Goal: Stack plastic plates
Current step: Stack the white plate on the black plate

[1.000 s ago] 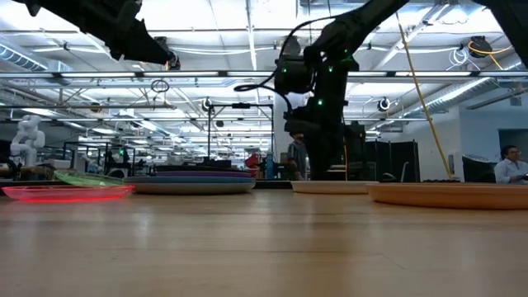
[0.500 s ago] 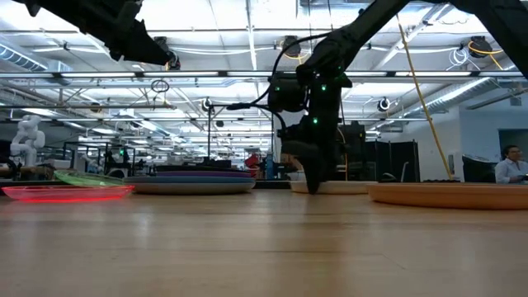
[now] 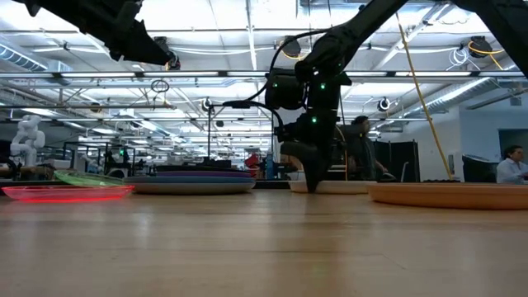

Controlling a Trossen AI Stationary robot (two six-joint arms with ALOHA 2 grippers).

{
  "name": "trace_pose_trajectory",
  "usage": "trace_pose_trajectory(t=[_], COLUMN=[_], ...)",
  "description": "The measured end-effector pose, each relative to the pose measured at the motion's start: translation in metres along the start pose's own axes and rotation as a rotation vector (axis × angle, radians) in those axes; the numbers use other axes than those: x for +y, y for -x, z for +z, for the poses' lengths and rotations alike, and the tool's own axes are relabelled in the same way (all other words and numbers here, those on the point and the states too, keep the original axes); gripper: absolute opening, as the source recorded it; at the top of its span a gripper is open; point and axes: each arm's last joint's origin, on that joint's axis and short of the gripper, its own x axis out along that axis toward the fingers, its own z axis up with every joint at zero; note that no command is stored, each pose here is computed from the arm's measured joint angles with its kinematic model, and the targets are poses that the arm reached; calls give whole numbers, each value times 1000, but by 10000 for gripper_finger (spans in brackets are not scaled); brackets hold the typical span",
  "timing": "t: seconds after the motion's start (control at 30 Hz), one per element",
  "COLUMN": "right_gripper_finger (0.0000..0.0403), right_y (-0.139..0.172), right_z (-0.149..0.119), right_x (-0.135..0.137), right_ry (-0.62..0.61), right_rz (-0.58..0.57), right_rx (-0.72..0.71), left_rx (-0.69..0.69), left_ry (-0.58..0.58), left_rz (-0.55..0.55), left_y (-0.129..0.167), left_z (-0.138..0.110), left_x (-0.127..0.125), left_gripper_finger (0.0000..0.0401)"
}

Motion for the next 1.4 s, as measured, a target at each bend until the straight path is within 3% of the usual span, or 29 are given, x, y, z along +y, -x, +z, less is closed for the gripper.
trace_pose_trajectory(t=[0.33,0.87,1.2,1.4], right_gripper_finger=[6,6,6,6], right_y=[32,59,105,105], right_z=[3,24,55,75], right_x=[-2,12,18,31], right_ry=[43,129,164,229], right_rz=[-64,7,32,51], right_rx=[-119,-410,-570,-594], left_rx=[4,-10,-16,-38], left_ry=[-1,1,-5,-4], left_rz=[0,1,1,3], left_y=[0,0,0,0], left_z=[0,1,2,4], left_x=[0,0,0,0], left_gripper_finger=[149,149,149,149])
